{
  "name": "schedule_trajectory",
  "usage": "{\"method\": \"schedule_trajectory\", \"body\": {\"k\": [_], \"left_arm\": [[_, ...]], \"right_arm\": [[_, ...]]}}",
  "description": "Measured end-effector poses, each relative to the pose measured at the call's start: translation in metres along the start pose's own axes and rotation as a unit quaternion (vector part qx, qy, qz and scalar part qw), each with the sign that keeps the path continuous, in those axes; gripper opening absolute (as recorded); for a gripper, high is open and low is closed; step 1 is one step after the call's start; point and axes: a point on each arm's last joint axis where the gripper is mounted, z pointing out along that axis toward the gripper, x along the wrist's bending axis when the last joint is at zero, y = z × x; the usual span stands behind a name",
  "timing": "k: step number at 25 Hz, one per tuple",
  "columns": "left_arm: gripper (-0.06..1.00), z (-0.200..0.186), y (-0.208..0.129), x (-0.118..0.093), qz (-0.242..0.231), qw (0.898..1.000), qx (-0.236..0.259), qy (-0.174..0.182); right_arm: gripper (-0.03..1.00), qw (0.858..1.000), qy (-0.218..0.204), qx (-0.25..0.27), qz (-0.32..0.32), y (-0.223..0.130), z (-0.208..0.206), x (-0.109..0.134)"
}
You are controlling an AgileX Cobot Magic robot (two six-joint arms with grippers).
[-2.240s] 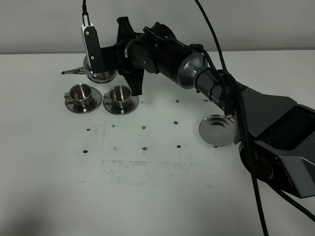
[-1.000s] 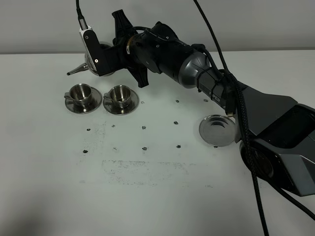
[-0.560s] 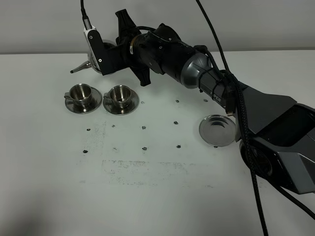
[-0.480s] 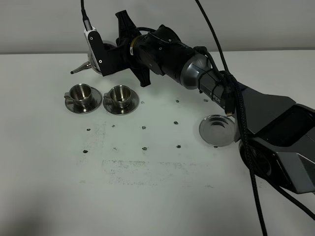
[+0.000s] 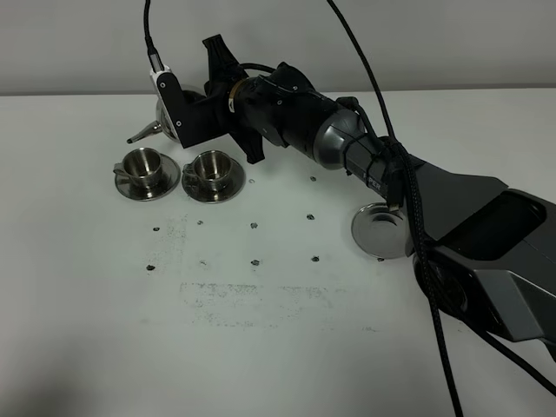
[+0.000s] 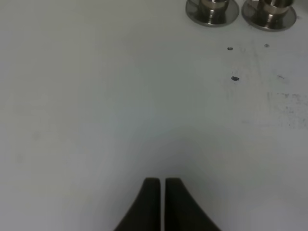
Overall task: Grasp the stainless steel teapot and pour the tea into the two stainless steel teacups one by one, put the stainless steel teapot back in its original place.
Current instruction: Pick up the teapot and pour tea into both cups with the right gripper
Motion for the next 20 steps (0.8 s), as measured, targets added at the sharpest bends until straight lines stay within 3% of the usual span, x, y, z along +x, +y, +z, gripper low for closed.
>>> {"method": "schedule_trajectory", "body": {"k": [20], "left_arm": [[0.06, 0.0, 0.0, 0.0, 0.0, 1.0, 0.0, 0.0]], "right_arm": [[0.18, 0.999, -0.021, 0.006, -0.032, -0.0006, 0.0036, 0.0]]}}
